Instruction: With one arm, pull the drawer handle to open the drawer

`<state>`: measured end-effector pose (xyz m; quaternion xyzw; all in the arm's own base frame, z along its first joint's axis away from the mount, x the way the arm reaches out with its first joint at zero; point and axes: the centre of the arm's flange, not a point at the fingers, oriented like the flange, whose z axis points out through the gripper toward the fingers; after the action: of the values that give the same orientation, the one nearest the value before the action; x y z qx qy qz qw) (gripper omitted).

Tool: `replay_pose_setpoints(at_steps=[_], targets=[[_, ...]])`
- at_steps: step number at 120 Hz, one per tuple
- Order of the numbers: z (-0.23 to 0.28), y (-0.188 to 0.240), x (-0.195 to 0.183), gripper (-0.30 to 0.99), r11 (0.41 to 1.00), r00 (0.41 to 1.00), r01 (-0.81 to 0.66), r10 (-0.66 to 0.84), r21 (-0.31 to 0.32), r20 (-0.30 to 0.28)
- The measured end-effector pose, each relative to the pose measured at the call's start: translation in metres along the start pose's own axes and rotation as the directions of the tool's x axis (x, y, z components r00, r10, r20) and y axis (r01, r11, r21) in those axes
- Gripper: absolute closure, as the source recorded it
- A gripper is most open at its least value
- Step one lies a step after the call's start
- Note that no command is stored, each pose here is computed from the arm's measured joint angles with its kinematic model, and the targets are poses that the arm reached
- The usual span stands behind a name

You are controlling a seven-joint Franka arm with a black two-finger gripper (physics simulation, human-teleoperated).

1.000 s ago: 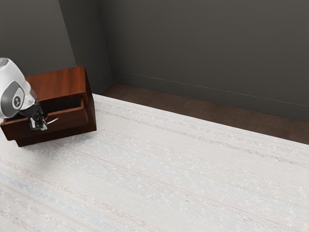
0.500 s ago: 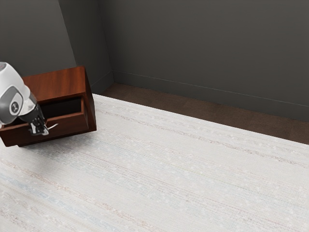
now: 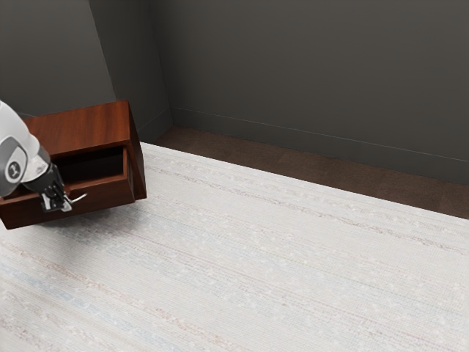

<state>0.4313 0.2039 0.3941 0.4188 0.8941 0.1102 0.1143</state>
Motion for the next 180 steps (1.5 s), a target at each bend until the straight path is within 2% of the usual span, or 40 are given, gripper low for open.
replay_pose_setpoints(at_steps=[117,153,167,180], targets=[[-0.008,-0.027,0.004,0.75,1.0,1.0,-0.007,0.006,0.021,0.012],[-0.012,-0.028,0.003,0.63,1.0,1.0,-0.01,0.01,0.018,0.014],[-0.038,-0.029,-0.008,0.59,0.999,0.999,-0.034,0.035,-0.017,0.034],[-0.066,-0.021,-0.015,0.39,0.998,0.998,-0.046,0.047,-0.037,0.045]])
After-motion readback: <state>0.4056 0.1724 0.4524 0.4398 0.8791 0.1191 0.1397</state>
